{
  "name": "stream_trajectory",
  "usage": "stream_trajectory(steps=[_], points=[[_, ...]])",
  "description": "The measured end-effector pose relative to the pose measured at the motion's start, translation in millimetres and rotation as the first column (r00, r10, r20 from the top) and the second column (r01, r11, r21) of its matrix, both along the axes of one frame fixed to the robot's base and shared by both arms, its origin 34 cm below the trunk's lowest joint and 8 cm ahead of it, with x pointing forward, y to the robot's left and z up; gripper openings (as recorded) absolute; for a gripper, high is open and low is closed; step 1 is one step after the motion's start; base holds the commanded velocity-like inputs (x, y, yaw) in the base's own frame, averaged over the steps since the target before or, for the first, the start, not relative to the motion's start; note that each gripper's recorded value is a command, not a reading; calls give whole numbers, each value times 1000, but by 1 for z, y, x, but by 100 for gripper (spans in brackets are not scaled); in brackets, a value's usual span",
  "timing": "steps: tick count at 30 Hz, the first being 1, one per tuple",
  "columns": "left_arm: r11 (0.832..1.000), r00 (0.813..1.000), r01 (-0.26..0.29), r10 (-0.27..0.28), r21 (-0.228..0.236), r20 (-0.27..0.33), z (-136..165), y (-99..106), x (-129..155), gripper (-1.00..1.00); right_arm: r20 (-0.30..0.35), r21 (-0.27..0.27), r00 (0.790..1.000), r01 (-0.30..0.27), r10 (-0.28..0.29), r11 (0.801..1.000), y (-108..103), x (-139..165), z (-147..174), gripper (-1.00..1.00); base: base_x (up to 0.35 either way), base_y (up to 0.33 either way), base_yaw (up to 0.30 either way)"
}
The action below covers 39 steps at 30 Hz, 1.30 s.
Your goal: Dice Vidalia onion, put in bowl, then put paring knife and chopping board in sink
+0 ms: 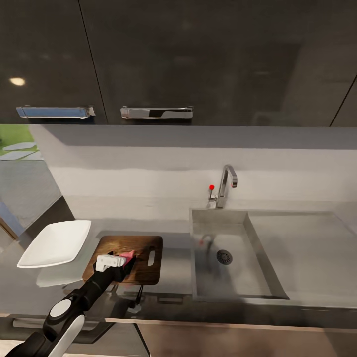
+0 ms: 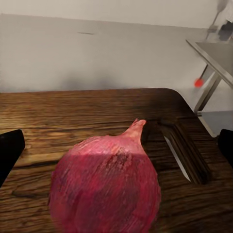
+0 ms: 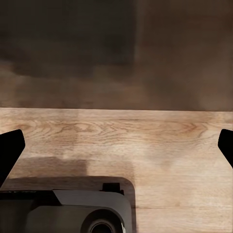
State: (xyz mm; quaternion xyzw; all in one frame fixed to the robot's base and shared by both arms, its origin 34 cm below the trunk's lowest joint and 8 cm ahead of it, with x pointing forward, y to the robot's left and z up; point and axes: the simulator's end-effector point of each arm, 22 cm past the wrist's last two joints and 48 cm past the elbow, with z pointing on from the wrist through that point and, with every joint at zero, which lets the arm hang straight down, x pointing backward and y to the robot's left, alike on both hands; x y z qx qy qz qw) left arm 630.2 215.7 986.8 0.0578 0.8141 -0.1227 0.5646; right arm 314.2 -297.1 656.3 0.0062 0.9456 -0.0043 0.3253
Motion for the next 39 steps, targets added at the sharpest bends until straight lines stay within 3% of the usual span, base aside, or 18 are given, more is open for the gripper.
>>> stream_trajectory(steps=[29,39], points=[[1000,1000,0,0,-1,-1,-1,-1,0,100,-1,0,1000,-1,1,1000,0,0,0,100,-297,0,0],[1000,1000,1,-1,-4,-16,-13,-1,-8,100,0,-1,1000,-1,1,1000,0,0,0,100,-49,0,0]])
